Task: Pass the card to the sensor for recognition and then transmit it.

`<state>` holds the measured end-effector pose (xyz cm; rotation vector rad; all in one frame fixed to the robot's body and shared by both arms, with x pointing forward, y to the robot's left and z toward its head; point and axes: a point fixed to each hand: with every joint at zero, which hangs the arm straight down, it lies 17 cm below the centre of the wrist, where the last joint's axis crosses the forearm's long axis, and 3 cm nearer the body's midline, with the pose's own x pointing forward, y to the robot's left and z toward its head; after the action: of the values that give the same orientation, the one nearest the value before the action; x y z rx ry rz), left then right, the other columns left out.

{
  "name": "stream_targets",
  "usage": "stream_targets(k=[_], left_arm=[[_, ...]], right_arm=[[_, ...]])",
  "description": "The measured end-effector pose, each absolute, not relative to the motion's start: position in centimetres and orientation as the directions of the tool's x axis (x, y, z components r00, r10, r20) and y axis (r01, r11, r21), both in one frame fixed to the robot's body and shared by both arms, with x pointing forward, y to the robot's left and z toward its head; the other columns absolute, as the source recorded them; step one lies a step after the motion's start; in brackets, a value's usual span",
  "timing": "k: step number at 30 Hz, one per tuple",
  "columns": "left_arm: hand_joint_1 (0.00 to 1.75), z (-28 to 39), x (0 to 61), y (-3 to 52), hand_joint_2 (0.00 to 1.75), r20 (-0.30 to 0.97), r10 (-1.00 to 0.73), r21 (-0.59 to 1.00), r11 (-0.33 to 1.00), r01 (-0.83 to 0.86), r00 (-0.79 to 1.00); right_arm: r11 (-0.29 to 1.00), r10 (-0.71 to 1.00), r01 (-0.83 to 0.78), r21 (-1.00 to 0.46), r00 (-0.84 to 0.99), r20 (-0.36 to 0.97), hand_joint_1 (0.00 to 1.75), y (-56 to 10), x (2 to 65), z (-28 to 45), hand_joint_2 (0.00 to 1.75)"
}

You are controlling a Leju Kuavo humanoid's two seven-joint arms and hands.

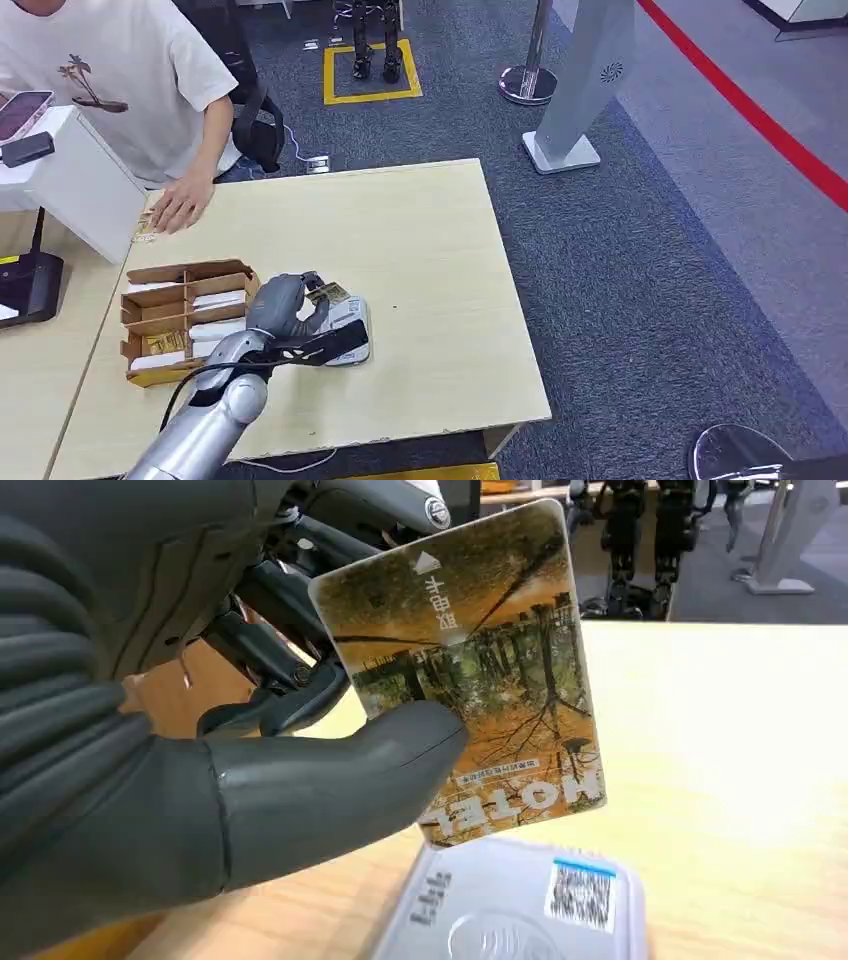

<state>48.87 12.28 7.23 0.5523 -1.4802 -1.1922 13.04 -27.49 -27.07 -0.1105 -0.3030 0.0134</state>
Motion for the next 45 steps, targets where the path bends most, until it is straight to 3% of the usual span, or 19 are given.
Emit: stream_targets(k=[34, 40, 45], left_arm=[[1.75, 3.3, 46.0, 9.4, 1.75, 0.526, -0.813, 0.832, 0.432, 0.348, -0.249], [1.75, 4.2, 47.0, 10.8, 1.75, 0.517, -0.823, 0.843, 0.442, 0.306, -0.234], [1.75, 8.3, 50.0, 15.4, 1.75, 0.504, -0.837, 0.863, 0.473, 0.181, -0.213]], right_arm=[[0.994, 0.031, 0.001, -0.110, 0.954, 0.298, 0.00, -27.2, 13.1, -27.1, 0.00], [0.994, 0.030, 0.003, -0.108, 0.952, 0.304, 0.00, -27.2, 13.1, -27.0, 0.00], [0.994, 0.033, 0.000, -0.108, 0.952, 0.303, 0.00, -27.2, 12.6, -27.1, 0.00]])
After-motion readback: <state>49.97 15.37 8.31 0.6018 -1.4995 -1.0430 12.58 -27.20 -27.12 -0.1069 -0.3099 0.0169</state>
